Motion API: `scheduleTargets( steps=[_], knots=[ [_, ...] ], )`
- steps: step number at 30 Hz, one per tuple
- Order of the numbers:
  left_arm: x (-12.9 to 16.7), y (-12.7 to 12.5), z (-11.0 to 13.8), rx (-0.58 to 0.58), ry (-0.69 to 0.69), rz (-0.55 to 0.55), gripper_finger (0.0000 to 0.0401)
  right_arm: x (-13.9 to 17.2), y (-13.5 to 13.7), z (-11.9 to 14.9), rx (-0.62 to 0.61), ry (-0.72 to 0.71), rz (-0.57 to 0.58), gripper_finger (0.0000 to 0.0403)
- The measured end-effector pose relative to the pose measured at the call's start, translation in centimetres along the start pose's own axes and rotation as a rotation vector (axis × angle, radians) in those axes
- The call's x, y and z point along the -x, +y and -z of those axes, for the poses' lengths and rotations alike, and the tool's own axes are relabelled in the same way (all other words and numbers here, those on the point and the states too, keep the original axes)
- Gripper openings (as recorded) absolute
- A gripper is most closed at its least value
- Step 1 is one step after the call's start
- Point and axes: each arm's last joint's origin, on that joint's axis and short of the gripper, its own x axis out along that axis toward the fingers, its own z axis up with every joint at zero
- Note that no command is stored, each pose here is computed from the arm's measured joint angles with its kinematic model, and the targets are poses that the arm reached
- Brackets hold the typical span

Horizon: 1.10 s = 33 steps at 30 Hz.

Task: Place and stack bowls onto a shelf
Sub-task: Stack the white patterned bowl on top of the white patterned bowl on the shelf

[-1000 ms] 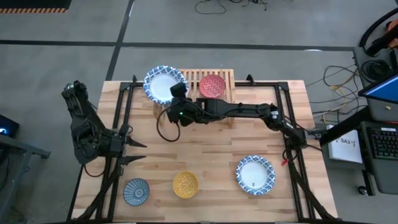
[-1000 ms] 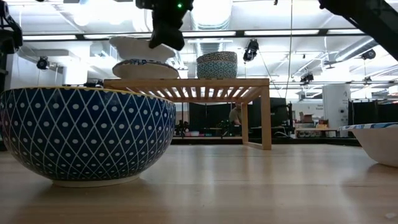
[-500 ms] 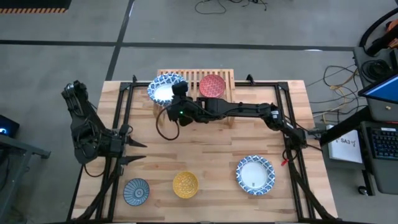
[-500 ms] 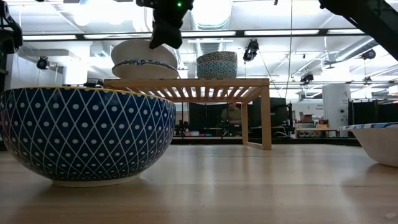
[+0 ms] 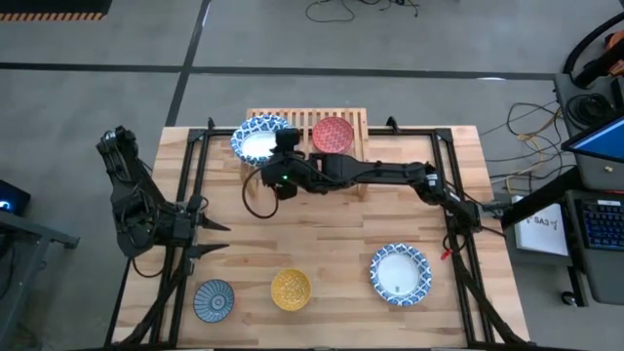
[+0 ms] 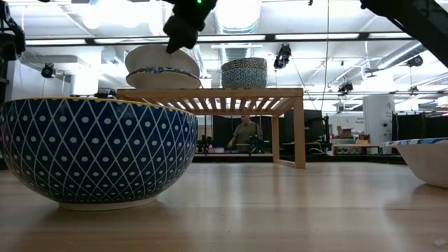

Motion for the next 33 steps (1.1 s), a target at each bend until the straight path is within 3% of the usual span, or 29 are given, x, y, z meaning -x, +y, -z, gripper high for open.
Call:
scheduleTargets(
  steps=[4,9,16,24,33],
  knots=[
    [0.0,0.0,0.1,-0.007,0.004,-0.001,0.0155,0.4,-0.1,-0.4,-0.086,-0.029,0.009,0.0130],
    [0.0,0.0,0.1,-0.007,0.004,-0.001,0.0155,0.3,-0.2,-0.6,-0.180,-0.087,-0.058,0.0119],
    [0.0,0.0,0.1,-0.007,0.005,-0.001,0.0155,0.1,-0.6,-1.2,-0.286,-0.160,-0.039,0.0081],
    [-0.1,-0.1,0.2,-0.014,0.009,-0.002,0.0155,-1.6,1.1,-0.9,-0.305,-0.178,-0.024,0.0016],
    [-0.1,-0.1,0.2,-0.014,0.009,-0.003,0.0155,-2.4,2.0,-0.5,-0.314,-0.175,-0.021,0.0009]
  ],
)
